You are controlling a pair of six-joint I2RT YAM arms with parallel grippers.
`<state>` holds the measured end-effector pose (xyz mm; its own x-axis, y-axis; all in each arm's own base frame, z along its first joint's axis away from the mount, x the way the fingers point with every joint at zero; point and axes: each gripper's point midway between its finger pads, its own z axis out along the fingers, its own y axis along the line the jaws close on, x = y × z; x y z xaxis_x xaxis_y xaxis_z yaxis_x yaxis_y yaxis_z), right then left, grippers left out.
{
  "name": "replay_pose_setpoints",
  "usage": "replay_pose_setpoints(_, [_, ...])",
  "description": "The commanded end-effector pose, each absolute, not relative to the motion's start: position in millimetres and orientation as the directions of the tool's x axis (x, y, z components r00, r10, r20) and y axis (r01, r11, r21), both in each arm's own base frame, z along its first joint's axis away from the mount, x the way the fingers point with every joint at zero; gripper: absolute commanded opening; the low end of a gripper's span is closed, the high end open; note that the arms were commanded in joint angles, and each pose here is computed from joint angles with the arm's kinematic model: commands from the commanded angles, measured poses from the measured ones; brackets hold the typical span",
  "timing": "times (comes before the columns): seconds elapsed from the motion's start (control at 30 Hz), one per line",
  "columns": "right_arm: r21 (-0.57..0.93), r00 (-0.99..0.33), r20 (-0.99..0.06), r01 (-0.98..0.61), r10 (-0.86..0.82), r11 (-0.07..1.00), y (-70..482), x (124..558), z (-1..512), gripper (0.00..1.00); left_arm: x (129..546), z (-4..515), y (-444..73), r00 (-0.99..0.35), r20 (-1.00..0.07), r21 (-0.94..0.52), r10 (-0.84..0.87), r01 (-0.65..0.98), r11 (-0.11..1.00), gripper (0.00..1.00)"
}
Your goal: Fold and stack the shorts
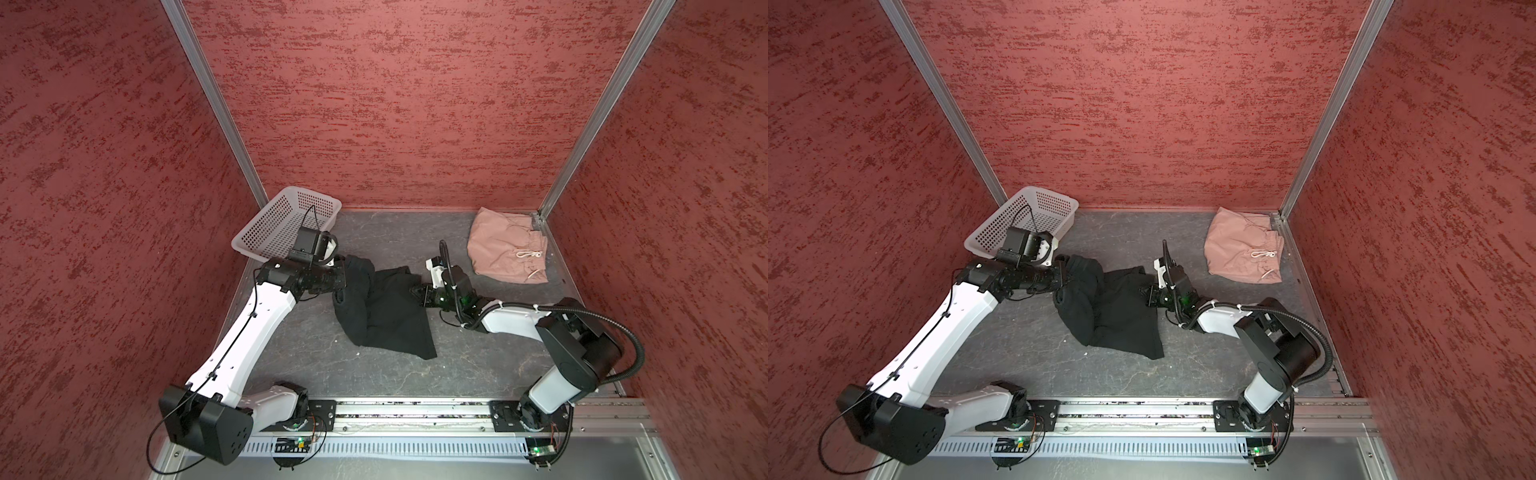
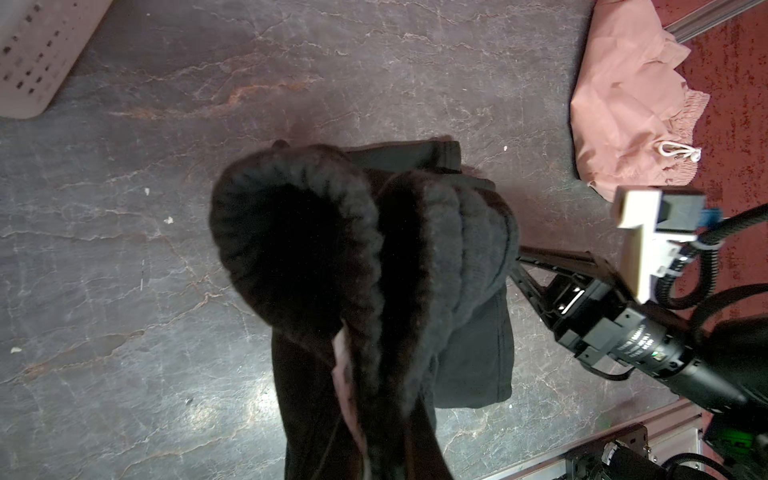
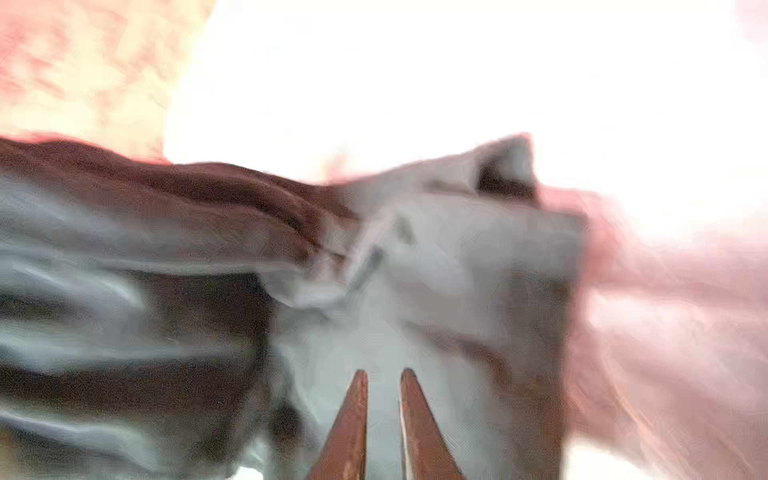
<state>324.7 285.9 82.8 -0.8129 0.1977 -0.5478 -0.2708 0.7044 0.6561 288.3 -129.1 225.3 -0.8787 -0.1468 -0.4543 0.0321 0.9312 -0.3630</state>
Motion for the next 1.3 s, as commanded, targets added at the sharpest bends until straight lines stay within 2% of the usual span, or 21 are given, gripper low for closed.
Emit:
replay_pose_setpoints(0.0, [0.667,-0.826,-0.509,-0.201,0.242,0.717,270.6,325.5,74.3,0.19,302.2,238.5,-161.0,-0.857,-0.505,-0.362,-0.107,0.098,0.927,0.0])
replay_pose_setpoints(0.2, [0.664,-0.83,-0.477,-0.124,0.29,0.737,254.7,332.4,58.7,0.25,303.4,220.6,-218.1,-0.89,-0.454,-0.364,-0.036,0.148,0.92,0.0])
replay_pose_setpoints(0.3, [0.702,-0.838,-0.442,-0.101,0.32,0.705,251.6,339.5,51.8,0.25,299.0,209.5,-245.5,-0.899,-0.437,-0.349,0.005,0.175,0.921,0.0])
replay_pose_setpoints(0.43, [0.755,-0.847,-0.404,-0.094,0.346,0.649,253.2,349.5,49.8,0.31,292.0,192.2,-284.5,-0.908,-0.418,-0.378,0.03,0.204,0.903,0.0])
replay_pose_setpoints(0.47, [0.758,-0.844,-0.401,-0.088,0.355,0.647,250.8,351.4,49.9,0.34,290.6,187.8,-294.3,-0.911,-0.411,-0.393,0.035,0.211,0.895,0.07])
replay_pose_setpoints(0.5, [0.761,-0.838,-0.402,-0.082,0.368,0.644,246.6,353.2,51.7,0.37,288.6,183.4,-307.2,-0.913,-0.404,-0.411,0.051,0.231,0.882,0.22])
replay_pose_setpoints(0.57, [0.763,-0.818,-0.416,-0.076,0.397,0.642,235.1,356.8,58.5,0.4,283.4,180.4,-325.8,-0.909,-0.408,-0.409,0.085,0.265,0.873,0.27])
replay_pose_setpoints(0.6, [0.753,-0.81,-0.425,-0.069,0.404,0.654,227.6,358.7,60.5,0.41,280.2,180.3,-335.7,-0.905,-0.41,-0.407,0.11,0.289,0.866,0.36])
replay_pose_setpoints(0.63, [0.737,-0.801,-0.441,-0.065,0.404,0.673,220.3,360.5,62.9,0.44,278.0,181.0,-341.4,-0.904,-0.408,-0.397,0.13,0.304,0.866,0.79])
replay_pose_setpoints(0.67, [0.72,-0.794,-0.457,-0.066,0.4,0.691,214.8,362.0,65.8,0.47,277.1,182.3,-344.2,-0.901,-0.409,-0.381,0.148,0.316,0.869,1.0])
replay_pose_setpoints(0.8, [0.617,-0.767,-0.536,-0.07,0.354,0.784,191.1,366.9,83.2,0.51,279.6,198.5,-341.1,-0.883,-0.43,-0.332,0.187,0.347,0.877,0.99])
replay_pose_setpoints(0.9, [0.503,-0.725,-0.615,-0.059,0.309,0.862,165.8,366.3,109.4,0.52,290.5,224.1,-322.4,-0.862,-0.481,-0.312,0.162,0.341,0.887,0.99])
replay_pose_setpoints(0.97, [0.47,-0.703,-0.654,-0.089,0.279,0.878,160.8,361.7,131.4,0.5,299.2,237.1,-303.6,-0.852,-0.511,-0.324,0.117,0.316,0.892,0.99])
replay_pose_setpoints(1.1, [0.521,-0.722,-0.673,-0.305,0.163,0.797,205.5,331.6,160.4,0.38,318.8,229.4,-247.1,-0.862,-0.506,-0.403,-0.035,0.2,0.893,0.99])
replay_pose_setpoints(1.27, [0.539,-0.694,-0.72,-0.572,-0.015,0.618,289.9,276.5,177.8,0.36,320.4,178.6,-170.6,-0.851,-0.473,-0.432,-0.228,-0.002,0.902,0.99])
